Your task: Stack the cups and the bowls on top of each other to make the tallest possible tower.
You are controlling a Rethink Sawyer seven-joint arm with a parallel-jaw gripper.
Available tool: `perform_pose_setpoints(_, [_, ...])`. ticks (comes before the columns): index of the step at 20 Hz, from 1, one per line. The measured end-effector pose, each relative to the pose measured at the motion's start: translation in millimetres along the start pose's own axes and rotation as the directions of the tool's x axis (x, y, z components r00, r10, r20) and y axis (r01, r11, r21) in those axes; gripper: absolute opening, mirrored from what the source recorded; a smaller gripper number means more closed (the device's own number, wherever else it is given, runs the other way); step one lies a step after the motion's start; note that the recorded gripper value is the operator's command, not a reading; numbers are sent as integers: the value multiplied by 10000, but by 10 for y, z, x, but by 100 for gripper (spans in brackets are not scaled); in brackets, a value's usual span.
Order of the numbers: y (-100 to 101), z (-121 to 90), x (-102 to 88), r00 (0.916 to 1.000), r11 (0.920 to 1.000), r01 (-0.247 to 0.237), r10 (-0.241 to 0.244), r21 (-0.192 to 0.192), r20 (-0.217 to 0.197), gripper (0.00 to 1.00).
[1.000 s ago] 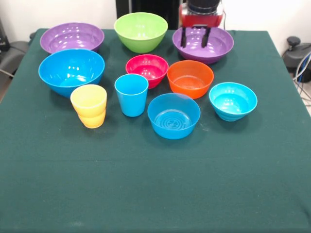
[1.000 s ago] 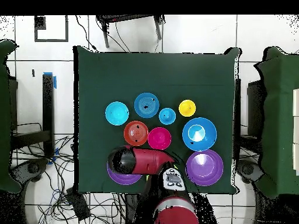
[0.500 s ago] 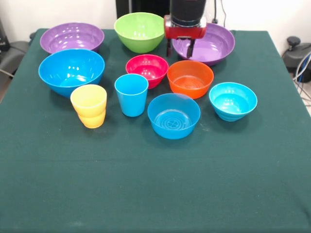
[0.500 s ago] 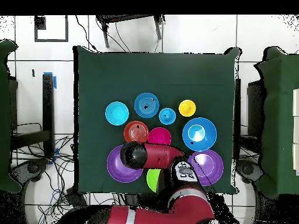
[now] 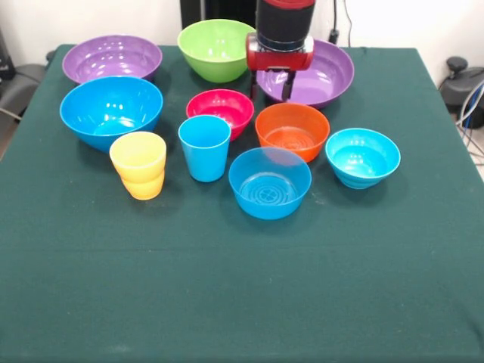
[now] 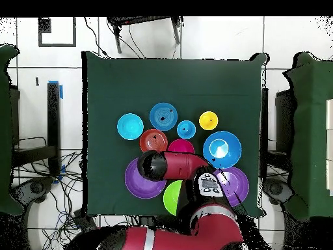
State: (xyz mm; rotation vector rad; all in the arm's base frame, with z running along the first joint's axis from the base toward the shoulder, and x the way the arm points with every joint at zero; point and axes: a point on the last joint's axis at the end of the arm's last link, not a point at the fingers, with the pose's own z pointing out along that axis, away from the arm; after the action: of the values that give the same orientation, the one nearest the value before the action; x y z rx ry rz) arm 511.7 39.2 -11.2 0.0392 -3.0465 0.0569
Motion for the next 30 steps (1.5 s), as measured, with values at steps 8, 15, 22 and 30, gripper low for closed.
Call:
perform_pose_setpoints(8, [-206,-28,-93,9998,10000,-62,63,64,-196,100])
perform_pose_setpoints(15, [-283,-68,-62,9983,9998,-191,193,45,-555,100])
perform_pose_setpoints(22, [-289,-180,14,9881,9998,-205,204,8,-1523,100])
perform_pose_setpoints(30, [-307,-235,13,9793,9997,-227,224,4,-2013,100])
